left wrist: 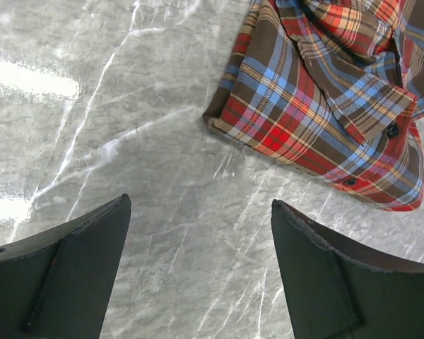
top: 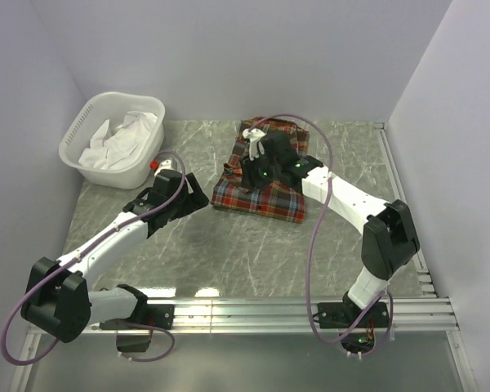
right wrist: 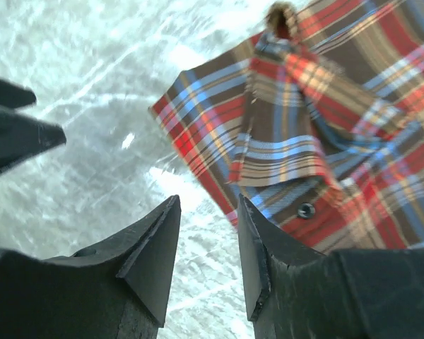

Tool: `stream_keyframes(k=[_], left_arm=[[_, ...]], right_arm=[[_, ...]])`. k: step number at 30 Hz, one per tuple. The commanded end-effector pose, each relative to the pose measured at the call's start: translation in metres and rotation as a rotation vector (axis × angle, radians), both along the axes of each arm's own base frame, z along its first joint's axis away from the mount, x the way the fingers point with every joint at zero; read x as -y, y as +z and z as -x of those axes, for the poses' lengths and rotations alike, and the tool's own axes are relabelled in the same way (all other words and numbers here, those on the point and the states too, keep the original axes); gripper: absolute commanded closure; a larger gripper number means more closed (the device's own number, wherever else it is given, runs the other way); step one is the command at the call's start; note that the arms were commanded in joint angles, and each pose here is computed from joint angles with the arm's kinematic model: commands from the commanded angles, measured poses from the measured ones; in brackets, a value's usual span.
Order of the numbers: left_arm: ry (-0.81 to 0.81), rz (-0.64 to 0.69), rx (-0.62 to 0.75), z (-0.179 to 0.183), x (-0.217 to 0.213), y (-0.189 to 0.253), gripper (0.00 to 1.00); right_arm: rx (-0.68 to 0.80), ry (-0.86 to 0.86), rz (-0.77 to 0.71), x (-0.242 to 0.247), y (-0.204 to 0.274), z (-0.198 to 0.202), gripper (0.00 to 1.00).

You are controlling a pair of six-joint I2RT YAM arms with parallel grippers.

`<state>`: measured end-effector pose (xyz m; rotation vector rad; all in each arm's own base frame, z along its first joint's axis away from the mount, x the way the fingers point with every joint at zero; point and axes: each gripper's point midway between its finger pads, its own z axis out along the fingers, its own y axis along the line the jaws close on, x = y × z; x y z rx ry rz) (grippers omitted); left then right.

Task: Fold and stack the long sleeve shirts
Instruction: Fold the shirt

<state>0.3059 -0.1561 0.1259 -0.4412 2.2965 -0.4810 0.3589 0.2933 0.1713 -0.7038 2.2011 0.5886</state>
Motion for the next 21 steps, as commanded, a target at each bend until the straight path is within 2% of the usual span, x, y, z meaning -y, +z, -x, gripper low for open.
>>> stream_keyframes(k=[1, 3, 8, 12, 14, 15, 21], left_arm=[[0.031, 0.015, 0.027, -0.006, -0.003, 0.011, 0.14], [0.026, 0.021, 0.027, -0.005, -0.003, 0.013, 0.14], [0.005, 0.013, 0.039, -0.004, -0.004, 0.024, 0.14], [0.024, -0.049, 0.044, -0.004, -0.022, 0.038, 0.13], [0.048, -0.07, 0.046, -0.005, -0.035, 0.041, 0.12], [0.055, -0.078, 0.054, -0.006, -0.039, 0.045, 0.07], [0.105, -0.158, 0.088, -0.006, -0.07, 0.056, 0.04]], right_arm=[[0.016, 0.011, 0.061, 0.003, -0.02, -0.002, 0.55], [0.057, 0.017, 0.097, 0.004, -0.021, -0.004, 0.53], [0.286, 0.065, 0.325, 0.011, -0.013, -0.01, 0.49], [0.336, 0.145, 0.502, 0.009, -0.024, -0.011, 0.48], [0.347, 0.17, 0.541, 0.005, -0.028, -0.009, 0.48], [0.347, 0.181, 0.559, 0.003, -0.033, -0.009, 0.48], [0.364, 0.204, 0.651, -0.004, -0.044, -0.016, 0.49]])
